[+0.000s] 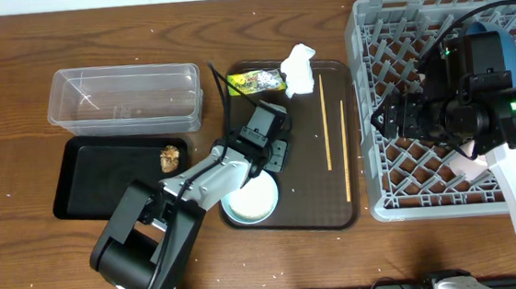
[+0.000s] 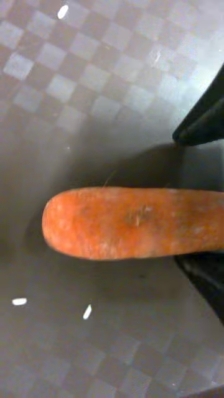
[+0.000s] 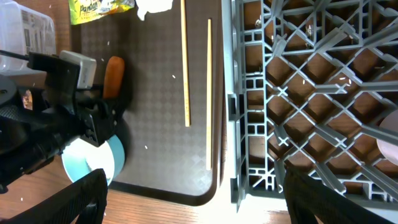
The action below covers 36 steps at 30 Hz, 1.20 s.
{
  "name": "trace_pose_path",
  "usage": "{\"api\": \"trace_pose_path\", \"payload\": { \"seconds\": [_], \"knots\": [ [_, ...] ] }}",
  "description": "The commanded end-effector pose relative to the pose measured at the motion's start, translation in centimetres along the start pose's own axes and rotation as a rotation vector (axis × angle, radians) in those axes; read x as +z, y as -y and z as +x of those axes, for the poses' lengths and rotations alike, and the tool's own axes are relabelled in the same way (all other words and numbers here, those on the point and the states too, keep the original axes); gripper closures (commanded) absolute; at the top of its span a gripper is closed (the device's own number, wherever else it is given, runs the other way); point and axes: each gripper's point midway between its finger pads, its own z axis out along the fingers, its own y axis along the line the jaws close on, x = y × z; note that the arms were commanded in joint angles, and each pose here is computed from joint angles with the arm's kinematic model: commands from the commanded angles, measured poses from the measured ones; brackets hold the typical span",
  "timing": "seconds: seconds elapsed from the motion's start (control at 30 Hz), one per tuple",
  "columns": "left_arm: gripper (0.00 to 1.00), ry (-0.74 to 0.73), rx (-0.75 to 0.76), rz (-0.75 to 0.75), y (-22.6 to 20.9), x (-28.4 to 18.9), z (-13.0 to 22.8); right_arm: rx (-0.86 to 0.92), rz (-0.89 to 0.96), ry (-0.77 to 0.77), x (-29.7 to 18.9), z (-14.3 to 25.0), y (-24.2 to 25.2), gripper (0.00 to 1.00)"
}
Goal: Sort waste into correct bins and load items into the dishwasher rack
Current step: 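Carry the carrot with the left gripper onto the black tray, release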
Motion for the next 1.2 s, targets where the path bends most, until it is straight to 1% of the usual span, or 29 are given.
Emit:
{"api": "trace_pose_path", "payload": {
  "seconds": [0.0, 0.03, 0.13, 0.33, 0.43, 0.53, 0.63, 0.73, 0.87, 0.9, 0.97, 1.0, 1.03, 1.1, 1.17],
  "knots": [
    [0.6, 0.002, -0.004, -0.054, -0.9, 0.5, -0.1, -0.007, 0.002, 0.0, -0.1, 0.0, -0.2, 0.17],
    [0.67, 0.0, -0.005, -0.055, -1.0, 0.5, -0.1, -0.007, 0.003, -0.001, -0.1, 0.0, -0.2, 0.16],
    [0.75, 0.005, -0.005, -0.053, -0.9, 0.4, -0.2, -0.007, 0.003, -0.002, -0.1, 0.0, -0.2, 0.16],
    [0.75, 0.061, -0.01, -0.041, -0.7, -1.8, -2.0, -0.013, 0.006, -0.011, -0.1, 0.2, -0.1, 0.17],
    [0.75, 0.118, -0.018, -0.045, -0.9, -4.1, -3.4, -0.021, 0.007, -0.015, -0.1, 0.4, -0.1, 0.17],
    [0.75, 0.195, -0.033, -0.095, -2.0, -7.1, -5.0, -0.023, 0.008, -0.018, -0.1, 0.4, -0.1, 0.17],
    [0.75, 0.243, -0.025, -0.122, -2.9, -9.9, -5.9, -0.023, 0.007, -0.016, -0.1, 0.4, -0.1, 0.17],
    [0.76, 0.252, -0.033, -0.142, -4.1, -12.3, -5.6, -0.023, 0.007, -0.015, -0.1, 0.3, -0.1, 0.17],
    [0.79, 0.162, -0.06, -0.249, -7.3, -14.7, -2.6, -0.03, 0.01, -0.022, -0.1, 0.5, 0.0, 0.17],
    [0.79, 0.12, -0.082, -0.277, -8.3, -15.4, -1.2, -0.031, 0.014, -0.023, -0.1, 0.5, 0.1, 0.17],
    [0.81, 0.047, -0.195, -0.315, -10.1, -16.5, 1.3, -0.044, 0.017, -0.024, -0.1, 0.6, 0.1, 0.17],
    [0.86, 0.008, -0.266, -0.337, -11.0, -17.0, 2.6, -0.044, 0.017, -0.024, -0.1, 0.6, 0.1, 0.17],
    [0.87, -0.029, -0.336, -0.361, -12.0, -17.4, 3.9, -0.044, 0.017, -0.024, -0.1, 0.6, 0.1, 0.17],
    [0.88, -0.08, -0.501, -0.422, -13.9, -17.9, 6.3, -0.044, 0.016, -0.022, -0.1, 0.5, 0.1, 0.17],
    [0.88, -0.092, -0.684, -0.466, -15.5, -17.8, 8.0, -0.045, 0.016, -0.02, -0.1, 0.5, 0.1, 0.17]
  ]
}}
